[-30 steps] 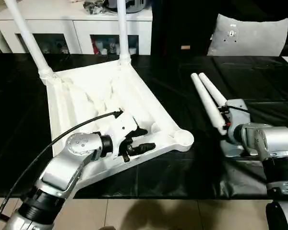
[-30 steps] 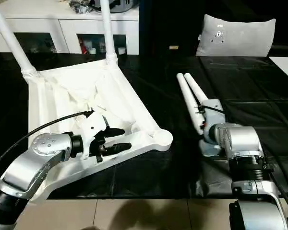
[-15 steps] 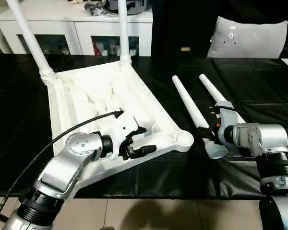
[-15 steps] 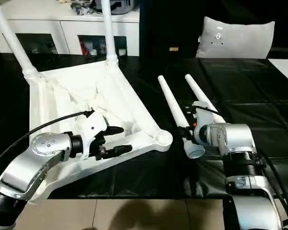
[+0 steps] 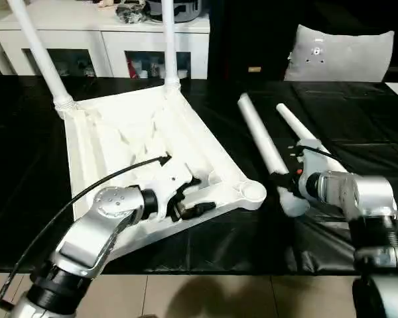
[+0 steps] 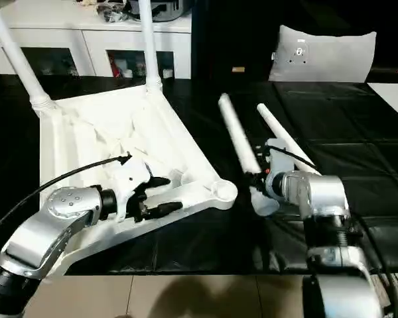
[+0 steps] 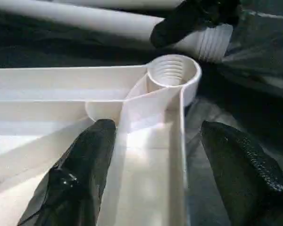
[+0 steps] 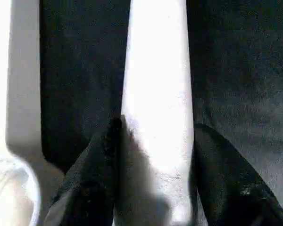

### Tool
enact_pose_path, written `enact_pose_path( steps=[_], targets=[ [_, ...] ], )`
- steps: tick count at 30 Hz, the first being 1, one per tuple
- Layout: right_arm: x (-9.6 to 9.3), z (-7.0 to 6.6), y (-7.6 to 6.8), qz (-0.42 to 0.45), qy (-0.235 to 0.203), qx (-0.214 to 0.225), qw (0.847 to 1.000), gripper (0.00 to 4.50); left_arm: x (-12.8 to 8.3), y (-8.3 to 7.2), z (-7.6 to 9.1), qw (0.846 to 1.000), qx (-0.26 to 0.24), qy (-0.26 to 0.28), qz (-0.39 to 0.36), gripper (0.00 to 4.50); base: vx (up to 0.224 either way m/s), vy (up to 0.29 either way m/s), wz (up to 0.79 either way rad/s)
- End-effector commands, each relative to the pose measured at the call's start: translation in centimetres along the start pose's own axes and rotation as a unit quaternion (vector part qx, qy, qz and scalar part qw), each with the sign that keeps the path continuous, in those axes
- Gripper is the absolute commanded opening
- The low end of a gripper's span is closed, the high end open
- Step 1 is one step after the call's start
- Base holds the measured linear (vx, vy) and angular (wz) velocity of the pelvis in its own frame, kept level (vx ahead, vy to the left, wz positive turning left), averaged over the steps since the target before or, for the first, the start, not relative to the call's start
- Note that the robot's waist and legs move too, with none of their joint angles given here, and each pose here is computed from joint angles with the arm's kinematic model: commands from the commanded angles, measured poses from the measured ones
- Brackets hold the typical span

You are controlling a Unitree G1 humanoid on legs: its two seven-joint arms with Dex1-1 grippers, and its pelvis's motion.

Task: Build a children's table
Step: Pick table leg

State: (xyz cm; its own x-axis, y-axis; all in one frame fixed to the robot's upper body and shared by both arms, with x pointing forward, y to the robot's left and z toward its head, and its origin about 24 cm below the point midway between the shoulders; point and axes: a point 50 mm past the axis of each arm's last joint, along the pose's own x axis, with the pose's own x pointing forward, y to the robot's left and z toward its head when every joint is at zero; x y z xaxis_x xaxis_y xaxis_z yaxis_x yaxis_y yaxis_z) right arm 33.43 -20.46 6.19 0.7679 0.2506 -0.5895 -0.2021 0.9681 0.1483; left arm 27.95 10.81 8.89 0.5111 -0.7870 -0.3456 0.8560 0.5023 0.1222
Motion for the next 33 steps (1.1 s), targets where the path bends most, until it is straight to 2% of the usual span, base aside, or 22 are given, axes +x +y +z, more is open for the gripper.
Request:
enact_pose_path(
  steps=[1, 4, 6, 8, 11, 12, 14, 15, 16, 18, 20, 21, 22, 24, 27, 29, 33],
  targets=[
    [-0.9, 2.2, 0.6, 0.038, -0.092, 0.015, 0.995, 1.88, 0.1, 1.5, 1.2, 0.998, 0.007, -0.032, 0.052, 3.3, 0.0, 0.0, 0.0],
    [-1.4, 3.3, 1.4, 0.091, -0.136, 0.054, 0.985, 1.88, 0.5, 2.4, 2.2, 0.993, -0.017, -0.072, 0.088, 3.3, 0.0, 0.0, 0.0],
    [-2.1, 4.1, 2.8, 0.172, -0.183, 0.081, 0.965, 1.88, 1.0, 3.4, 3.5, 0.981, -0.085, -0.13, 0.112, 3.3, 0.0, 0.0, 0.0],
    [-2.2, 4.2, 3.1, 0.187, -0.19, 0.086, 0.96, 1.88, 1.0, 3.6, 3.7, 0.979, -0.099, -0.14, 0.112, 3.57, 0.0, 0.0, 0.0],
    [-2.9, 4.3, 4.8, 0.28, -0.229, 0.096, 0.927, 1.88, 1.4, 4.2, 5.6, 0.954, -0.184, -0.209, 0.115, 3.69, 0.0, 0.0, 0.0],
    [-3.4, 4.2, 5.6, 0.328, -0.244, 0.111, 0.906, 1.88, 1.7, 4.5, 6.5, 0.937, -0.225, -0.24, 0.118, 3.69, 0.0, 0.0, 0.0],
    [-3.7, 4.0, 6.2, 0.36, -0.251, 0.119, 0.891, 1.88, 2.0, 4.5, 7.2, 0.922, -0.264, -0.261, 0.112, 4.04, 0.0, 0.0, 0.0],
    [-3.9, 3.8, 6.7, 0.384, -0.252, 0.125, 0.879, 1.88, 2.4, 4.5, 7.7, 0.909, -0.291, -0.278, 0.109, 4.04, 0.0, 0.0, 0.0],
    [-4.0, 3.8, 6.7, 0.387, -0.252, 0.126, 0.878, 1.88, 2.4, 4.5, 7.7, 0.907, -0.294, -0.28, 0.109, 4.05, 0.0, 0.0, 0.0],
    [-4.0, 3.4, 7.4, 0.406, -0.245, 0.122, 0.872, 1.88, 2.8, 4.2, 8.6, 0.888, -0.329, -0.309, 0.088, 4.33, 0.0, 0.0, 0.0],
    [-4.0, 3.2, 7.7, 0.417, -0.24, 0.123, 0.868, 1.88, 2.8, 4.1, 9.0, 0.875, -0.35, -0.325, 0.078, 4.44, 0.0, 0.0, 0.0],
    [-4.0, 3.2, 7.8, 0.418, -0.24, 0.122, 0.867, 1.88, 2.8, 4.0, 9.1, 0.874, -0.352, -0.327, 0.076, 4.49, 0.0, 0.0, 0.0],
    [-4.1, 3.0, 8.2, 0.429, -0.234, 0.116, 0.865, 1.88, 2.8, 3.7, 9.6, 0.862, -0.369, -0.344, 0.058, 4.49, 0.0, 0.0, 0.0],
    [-4.1, 2.7, 8.5, 0.436, -0.229, 0.108, 0.863, 1.88, 2.8, 3.5, 10.0, 0.859, -0.374, -0.347, 0.048, 4.5, 0.0, 0.0, 0.0],
    [-4.1, 2.6, 8.7, 0.443, -0.228, 0.107, 0.86, 1.88, 3.0, 3.3, 9.9, 0.863, -0.37, -0.34, 0.046, 4.5, 0.0, 0.0, 0.0],
    [-4.3, 2.5, 9.1, 0.456, -0.224, 0.103, 0.855, 1.88, 3.0, 3.1, 9.8, 0.861, -0.376, -0.34, 0.044, 4.23, 0.0, 0.0, 0.0],
    [-4.0, 2.3, 9.2, 0.447, -0.217, 0.082, 0.864, 1.88, 3.1, 3.1, 9.8, 0.858, -0.382, -0.339, 0.048, 3.85, 0.0, 0.0, 0.0]
  ],
)
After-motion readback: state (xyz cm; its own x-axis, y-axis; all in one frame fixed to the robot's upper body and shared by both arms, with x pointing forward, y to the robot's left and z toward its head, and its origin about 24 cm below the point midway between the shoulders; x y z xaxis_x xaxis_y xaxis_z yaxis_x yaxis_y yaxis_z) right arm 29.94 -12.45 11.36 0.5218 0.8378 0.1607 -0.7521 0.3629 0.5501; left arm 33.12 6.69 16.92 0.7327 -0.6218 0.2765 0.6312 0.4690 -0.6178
